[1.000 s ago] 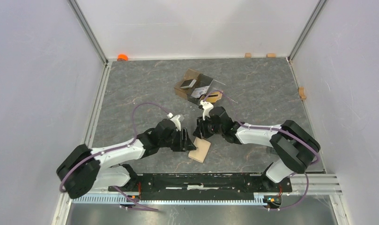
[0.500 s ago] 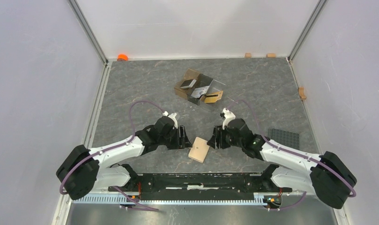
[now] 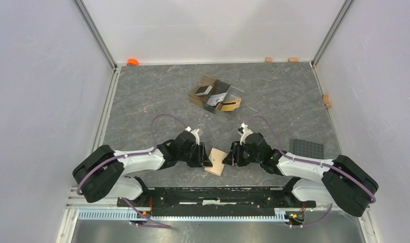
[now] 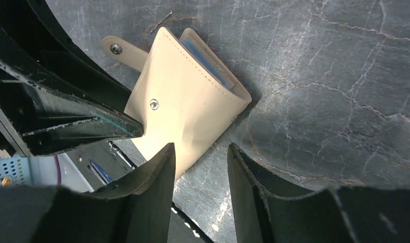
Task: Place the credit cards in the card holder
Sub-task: Close the card holder at the center of the board.
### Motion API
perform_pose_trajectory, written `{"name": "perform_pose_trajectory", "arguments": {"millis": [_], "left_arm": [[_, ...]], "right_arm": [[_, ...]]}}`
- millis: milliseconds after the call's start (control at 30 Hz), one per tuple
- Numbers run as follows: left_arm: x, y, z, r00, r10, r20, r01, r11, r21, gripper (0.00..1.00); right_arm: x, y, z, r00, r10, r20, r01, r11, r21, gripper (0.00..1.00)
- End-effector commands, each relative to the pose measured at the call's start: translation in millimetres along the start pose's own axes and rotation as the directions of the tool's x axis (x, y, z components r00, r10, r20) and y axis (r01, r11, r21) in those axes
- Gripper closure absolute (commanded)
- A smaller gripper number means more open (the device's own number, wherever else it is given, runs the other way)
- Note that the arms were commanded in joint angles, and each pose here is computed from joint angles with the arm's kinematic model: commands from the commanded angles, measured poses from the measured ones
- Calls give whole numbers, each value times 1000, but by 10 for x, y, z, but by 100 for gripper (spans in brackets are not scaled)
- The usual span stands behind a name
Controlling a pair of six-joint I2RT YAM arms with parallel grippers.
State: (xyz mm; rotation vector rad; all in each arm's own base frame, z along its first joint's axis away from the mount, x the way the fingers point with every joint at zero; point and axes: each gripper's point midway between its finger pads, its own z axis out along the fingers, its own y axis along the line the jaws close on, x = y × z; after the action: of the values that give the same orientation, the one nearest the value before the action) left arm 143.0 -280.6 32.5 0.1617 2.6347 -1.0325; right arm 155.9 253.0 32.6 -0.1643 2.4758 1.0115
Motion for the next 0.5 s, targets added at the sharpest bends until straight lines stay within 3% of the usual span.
{"name": "perform_pose_trajectory", "arguments": {"millis": [0,300,467], "left_arm": [[-58,-188,79,999,-32,29,30,998,58,60],[-19,-446,175,1000,-24,20,22,993,116,60],[-101,-493,-11,999,18,42,-22,997,78,42]], "right_arm": [[-159,152,62,999,7,41,-5,999,-47,54],[-253,-97,35,997,-51,52,46,994,97,53],[-253,-94,8,995,-99,33,95,990,100,51]]}}
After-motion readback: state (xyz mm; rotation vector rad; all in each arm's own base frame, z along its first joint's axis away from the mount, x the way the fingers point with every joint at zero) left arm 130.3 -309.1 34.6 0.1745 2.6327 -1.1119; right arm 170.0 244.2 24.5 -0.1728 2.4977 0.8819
